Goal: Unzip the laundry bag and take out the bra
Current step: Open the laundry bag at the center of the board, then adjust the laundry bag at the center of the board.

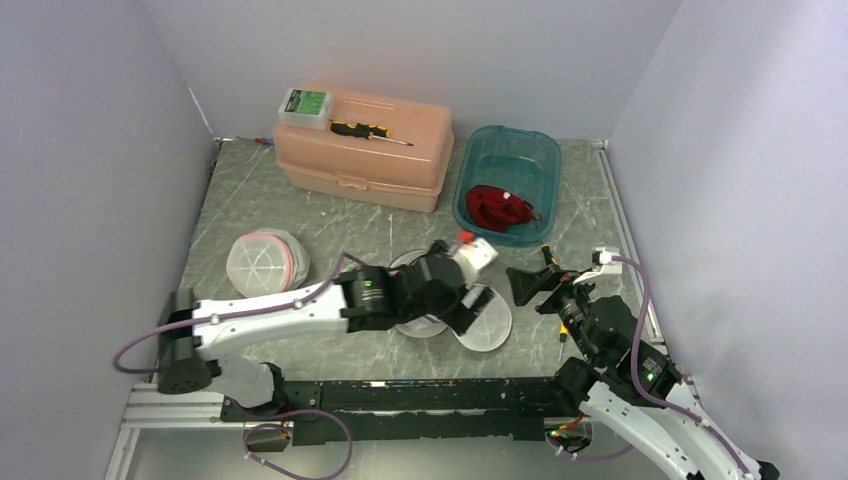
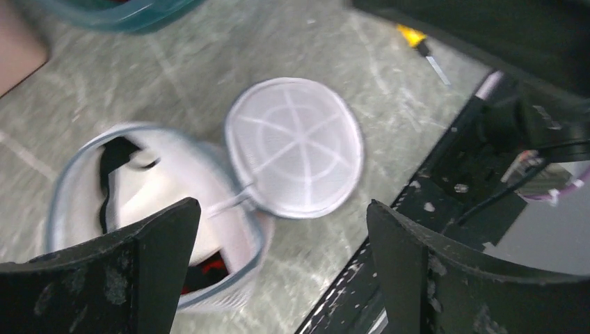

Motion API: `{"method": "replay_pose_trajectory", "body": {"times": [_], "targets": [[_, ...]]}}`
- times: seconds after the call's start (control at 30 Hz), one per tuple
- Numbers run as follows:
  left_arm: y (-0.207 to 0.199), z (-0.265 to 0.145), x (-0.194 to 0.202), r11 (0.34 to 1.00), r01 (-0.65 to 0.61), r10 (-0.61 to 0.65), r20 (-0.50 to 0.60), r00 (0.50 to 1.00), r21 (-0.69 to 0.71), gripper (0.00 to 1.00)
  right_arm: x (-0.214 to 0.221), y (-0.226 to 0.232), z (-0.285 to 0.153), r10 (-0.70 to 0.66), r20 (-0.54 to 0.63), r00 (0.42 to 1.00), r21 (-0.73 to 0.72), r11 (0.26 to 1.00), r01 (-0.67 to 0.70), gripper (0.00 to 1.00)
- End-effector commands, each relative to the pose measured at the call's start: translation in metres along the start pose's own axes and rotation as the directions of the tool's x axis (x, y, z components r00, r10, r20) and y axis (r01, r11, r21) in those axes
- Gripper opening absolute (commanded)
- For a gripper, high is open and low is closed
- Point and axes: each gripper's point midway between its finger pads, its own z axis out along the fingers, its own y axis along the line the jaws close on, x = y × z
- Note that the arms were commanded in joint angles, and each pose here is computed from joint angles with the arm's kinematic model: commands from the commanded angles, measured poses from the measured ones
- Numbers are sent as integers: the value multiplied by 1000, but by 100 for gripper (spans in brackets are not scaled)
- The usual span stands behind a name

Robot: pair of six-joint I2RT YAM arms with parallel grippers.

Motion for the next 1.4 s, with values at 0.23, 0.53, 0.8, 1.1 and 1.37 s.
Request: {"method": "replay_pose_trajectory", "body": {"times": [0.23,0.53,0.8,1.1,1.37], "targets": [[153,-35,22,873,471,-462,100,881,-123,95,79,44,31,-10,-265,964,-205,978,-46,90],[184,-1,45,824,544,-544,44,838,-162,91,132,60,75,127,-376,918,-169,965,-202,80],[187,19,70,802,570,-579,-1,815,-177,79,161,54,105,73,-441,895,-102,986,-131,74],[173,15,86,783,610,-615,-2,789,-119,6,167,54,122,-25,-458,889,-97,995,-22,33],[182,-46,59,764,633,-602,212,770,-127,3,124,90,126,-245,-392,886,-223,960,167,0]]}}
